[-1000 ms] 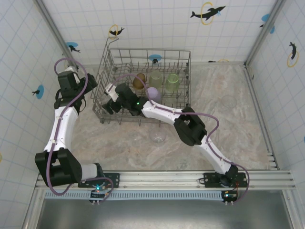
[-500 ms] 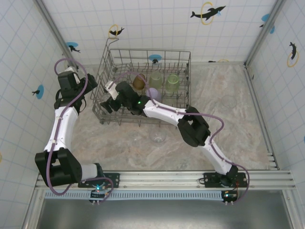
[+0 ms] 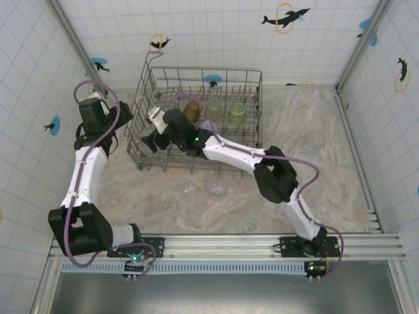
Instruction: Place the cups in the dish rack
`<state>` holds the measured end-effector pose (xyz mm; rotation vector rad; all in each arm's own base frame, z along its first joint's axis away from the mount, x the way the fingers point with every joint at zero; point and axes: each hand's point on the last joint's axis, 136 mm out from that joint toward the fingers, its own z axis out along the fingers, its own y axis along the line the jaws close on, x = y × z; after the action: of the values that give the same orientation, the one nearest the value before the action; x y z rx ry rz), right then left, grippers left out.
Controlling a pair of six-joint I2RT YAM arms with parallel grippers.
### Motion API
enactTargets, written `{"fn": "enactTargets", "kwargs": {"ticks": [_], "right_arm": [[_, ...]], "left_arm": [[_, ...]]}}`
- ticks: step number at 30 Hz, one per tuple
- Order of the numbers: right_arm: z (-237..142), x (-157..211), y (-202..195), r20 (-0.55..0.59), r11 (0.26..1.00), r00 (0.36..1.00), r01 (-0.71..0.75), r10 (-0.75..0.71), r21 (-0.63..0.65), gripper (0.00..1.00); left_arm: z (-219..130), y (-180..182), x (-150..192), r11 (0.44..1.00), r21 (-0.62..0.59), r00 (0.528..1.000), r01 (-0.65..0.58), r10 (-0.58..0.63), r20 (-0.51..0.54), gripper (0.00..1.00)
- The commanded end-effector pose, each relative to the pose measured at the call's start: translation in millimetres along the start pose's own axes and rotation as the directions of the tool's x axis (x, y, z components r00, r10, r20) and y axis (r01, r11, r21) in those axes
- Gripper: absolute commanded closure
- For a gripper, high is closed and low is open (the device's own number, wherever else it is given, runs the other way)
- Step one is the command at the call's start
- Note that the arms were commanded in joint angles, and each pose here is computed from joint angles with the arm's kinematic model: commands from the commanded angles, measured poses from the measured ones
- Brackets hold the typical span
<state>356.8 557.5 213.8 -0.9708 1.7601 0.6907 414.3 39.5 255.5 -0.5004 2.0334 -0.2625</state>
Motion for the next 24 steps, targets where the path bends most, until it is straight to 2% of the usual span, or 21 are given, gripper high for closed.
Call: {"fn": "enactTargets", "kwargs": {"ticks": [1,9,16,24], "right_arm": [[-41,-54,-29,0.107,0.995,0.994,-0.019,0.009,0.093,0.00],[-64,-56,-44,0.114,0.988,0.993,-0.035,0.018,0.153,0.01],[-110,-74,-62,0.118,0.971,0.993,-0.051,0.024,0.234,0.00],[-171,-53,-98,0.068,0.916,0.992,-0.123,0.105,0.381,0.00]], "left_arm": [[-3,-1,-3,1.000,0.018,1.000,0.022,-0.022,0.017,0.03],[-2,-3,-5,0.999,0.028,0.999,0.029,-0.029,0.021,0.03],[-6,-14,-14,0.995,0.074,0.997,0.065,-0.068,0.033,0.03],[-15,-24,-21,0.988,0.119,0.994,0.099,-0.104,0.041,0.03]]}}
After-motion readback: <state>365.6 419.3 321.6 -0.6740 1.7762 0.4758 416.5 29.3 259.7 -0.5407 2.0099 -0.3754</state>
